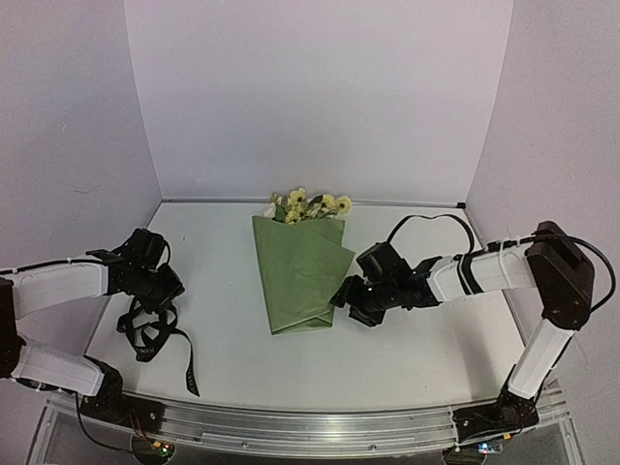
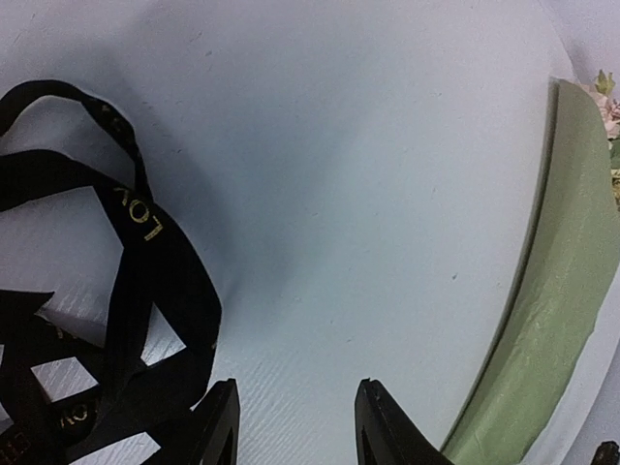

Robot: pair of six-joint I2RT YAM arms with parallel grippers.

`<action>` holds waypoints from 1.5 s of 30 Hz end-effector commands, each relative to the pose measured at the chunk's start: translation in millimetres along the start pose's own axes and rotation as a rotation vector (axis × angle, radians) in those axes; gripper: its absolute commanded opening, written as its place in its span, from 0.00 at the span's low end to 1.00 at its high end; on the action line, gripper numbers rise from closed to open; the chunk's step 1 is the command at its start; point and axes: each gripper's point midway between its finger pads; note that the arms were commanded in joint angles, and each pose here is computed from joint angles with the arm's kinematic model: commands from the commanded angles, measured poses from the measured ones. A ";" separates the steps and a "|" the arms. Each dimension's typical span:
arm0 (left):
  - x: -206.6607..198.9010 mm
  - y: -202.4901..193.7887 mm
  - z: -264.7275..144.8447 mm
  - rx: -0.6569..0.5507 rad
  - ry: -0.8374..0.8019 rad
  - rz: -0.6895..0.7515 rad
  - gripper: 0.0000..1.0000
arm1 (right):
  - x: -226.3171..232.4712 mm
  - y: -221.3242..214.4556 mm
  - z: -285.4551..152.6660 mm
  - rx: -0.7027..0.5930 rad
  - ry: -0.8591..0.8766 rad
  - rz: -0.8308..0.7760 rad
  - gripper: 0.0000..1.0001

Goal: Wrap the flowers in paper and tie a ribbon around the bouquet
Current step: Pick up the ribbon from the corner of the board.

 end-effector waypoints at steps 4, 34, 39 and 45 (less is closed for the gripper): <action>26.2 -7.9 18.8 -0.007 0.114 -0.015 0.43 | -4.1 -10.4 -25.5 0.027 0.020 -0.128 0.61; -265.1 -106.1 -190.1 -0.102 -0.920 0.509 0.00 | 13.1 -3.3 -119.9 -0.065 0.136 -0.545 0.51; -299.2 -104.2 -254.3 -0.139 -1.153 0.555 0.00 | 44.5 -10.7 -128.5 -0.064 0.251 -0.623 0.53; -323.9 -98.3 -314.4 -0.180 -1.309 0.636 0.01 | 69.2 -13.7 -122.2 -0.064 0.327 -0.645 0.54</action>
Point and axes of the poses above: each gripper's point midway between its finger pads, its own z axis out along the fingers, its own x axis along the line the jaws close on, y = z × x, and after that the axes turned 5 degrees about z, right-handed
